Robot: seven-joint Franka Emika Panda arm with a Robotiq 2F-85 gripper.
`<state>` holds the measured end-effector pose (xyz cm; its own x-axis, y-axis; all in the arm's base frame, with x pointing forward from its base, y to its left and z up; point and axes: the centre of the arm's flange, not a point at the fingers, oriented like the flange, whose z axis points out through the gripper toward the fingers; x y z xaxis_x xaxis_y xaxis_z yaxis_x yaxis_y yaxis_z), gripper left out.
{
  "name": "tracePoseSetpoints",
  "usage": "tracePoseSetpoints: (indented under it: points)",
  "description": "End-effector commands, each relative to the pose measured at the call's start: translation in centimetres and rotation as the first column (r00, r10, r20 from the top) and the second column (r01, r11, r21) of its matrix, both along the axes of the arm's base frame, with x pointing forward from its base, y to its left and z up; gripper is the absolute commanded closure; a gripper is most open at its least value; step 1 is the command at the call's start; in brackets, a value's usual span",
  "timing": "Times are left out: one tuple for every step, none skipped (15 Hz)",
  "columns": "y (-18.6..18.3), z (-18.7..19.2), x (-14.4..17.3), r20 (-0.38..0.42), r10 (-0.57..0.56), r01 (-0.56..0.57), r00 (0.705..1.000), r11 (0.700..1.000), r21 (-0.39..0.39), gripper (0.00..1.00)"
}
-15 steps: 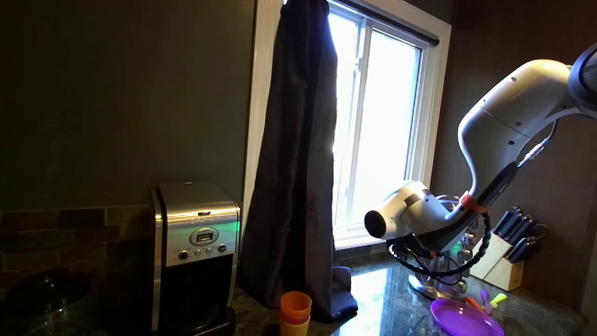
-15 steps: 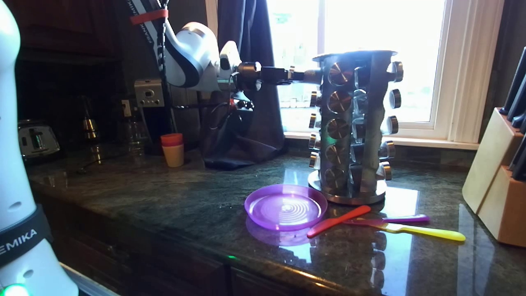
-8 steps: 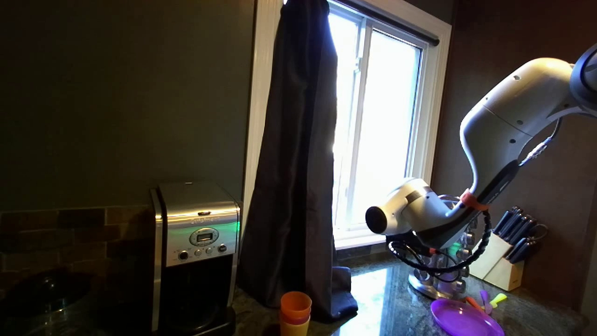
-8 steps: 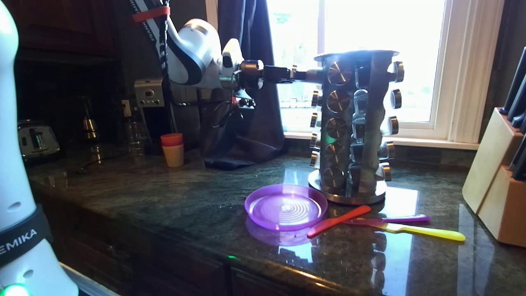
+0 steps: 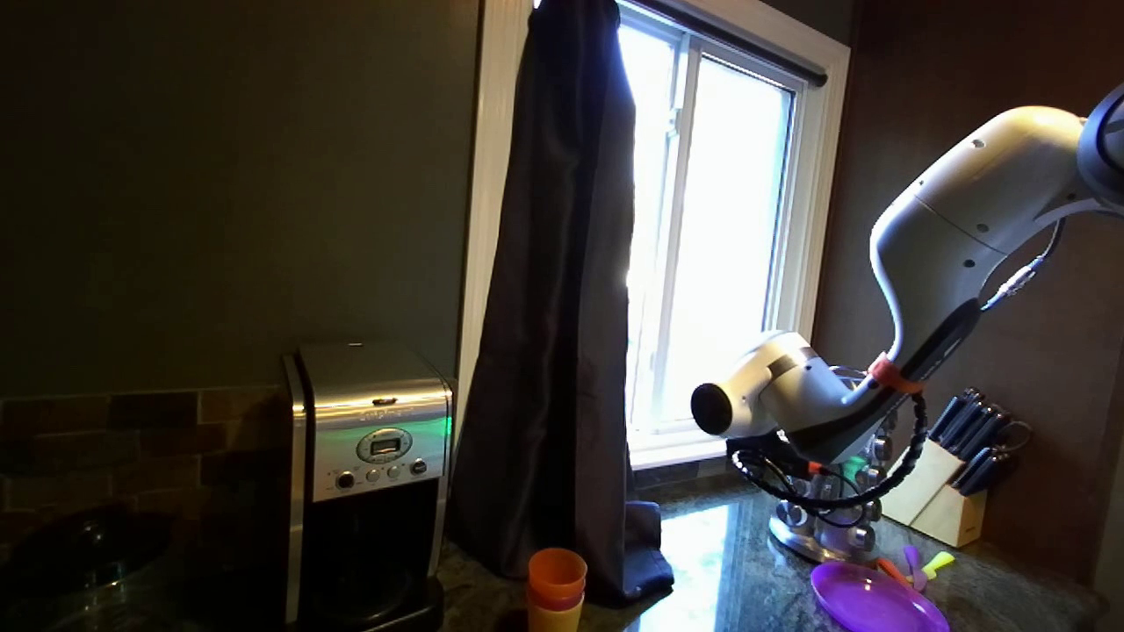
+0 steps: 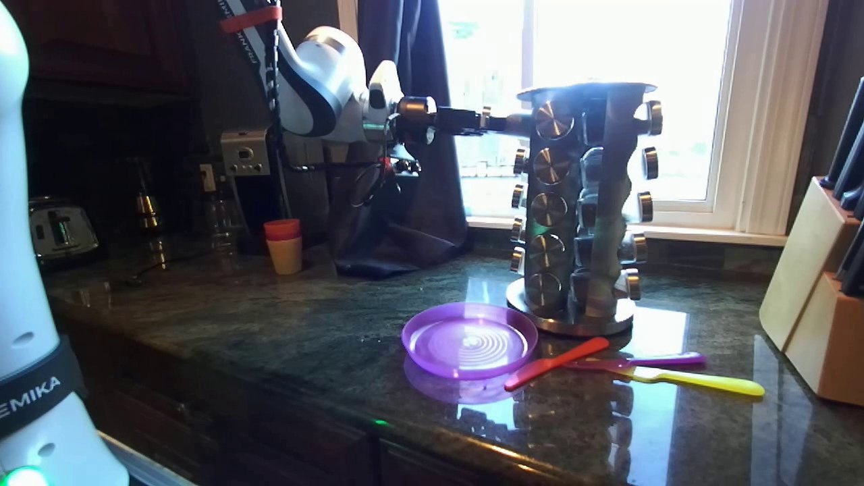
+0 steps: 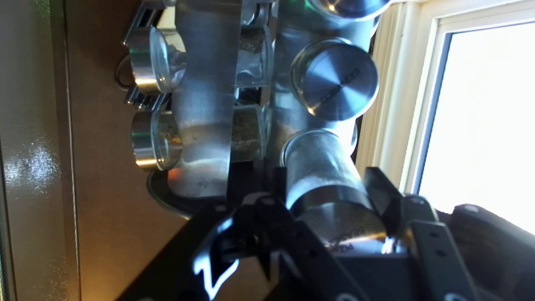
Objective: Put the black pepper container in the seasoning rack
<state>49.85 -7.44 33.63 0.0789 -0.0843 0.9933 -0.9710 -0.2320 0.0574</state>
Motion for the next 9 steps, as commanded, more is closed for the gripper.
tracePoseSetpoints:
  points:
    - [-1.35, -1.62, -0.14, -0.043, 0.013, -0.01, 0.999, 0.998, 0.066, 0.76]
    - [-1.36, -1.59, -0.14, -0.049, 0.012, -0.009, 0.999, 0.998, 0.07, 0.76]
    - [-1.37, -1.57, -0.13, -0.052, 0.009, -0.005, 0.999, 0.997, 0.073, 0.76]
    - [-1.34, -1.52, -0.13, -0.06, 0.007, -0.003, 0.998, 0.997, 0.077, 0.76]
    - [-1.29, -1.5, -0.13, -0.068, 0.01, -0.004, 0.998, 0.997, 0.081, 0.76]
    - [-1.25, -1.45, -0.13, -0.075, 0.008, -0.002, 0.997, 0.997, 0.083, 0.76]
    - [-1.23, -1.36, -0.17, -0.088, 0.011, -0.003, 0.996, 0.996, 0.092, 0.76]
    - [-1.26, -1.27, -0.16, -0.098, 0.013, -0.003, 0.995, 0.995, 0.099, 0.76]
    - [-1.36, -1.14, -0.17, -0.109, 0.012, -0.001, 0.994, 0.994, 0.108, 0.76]
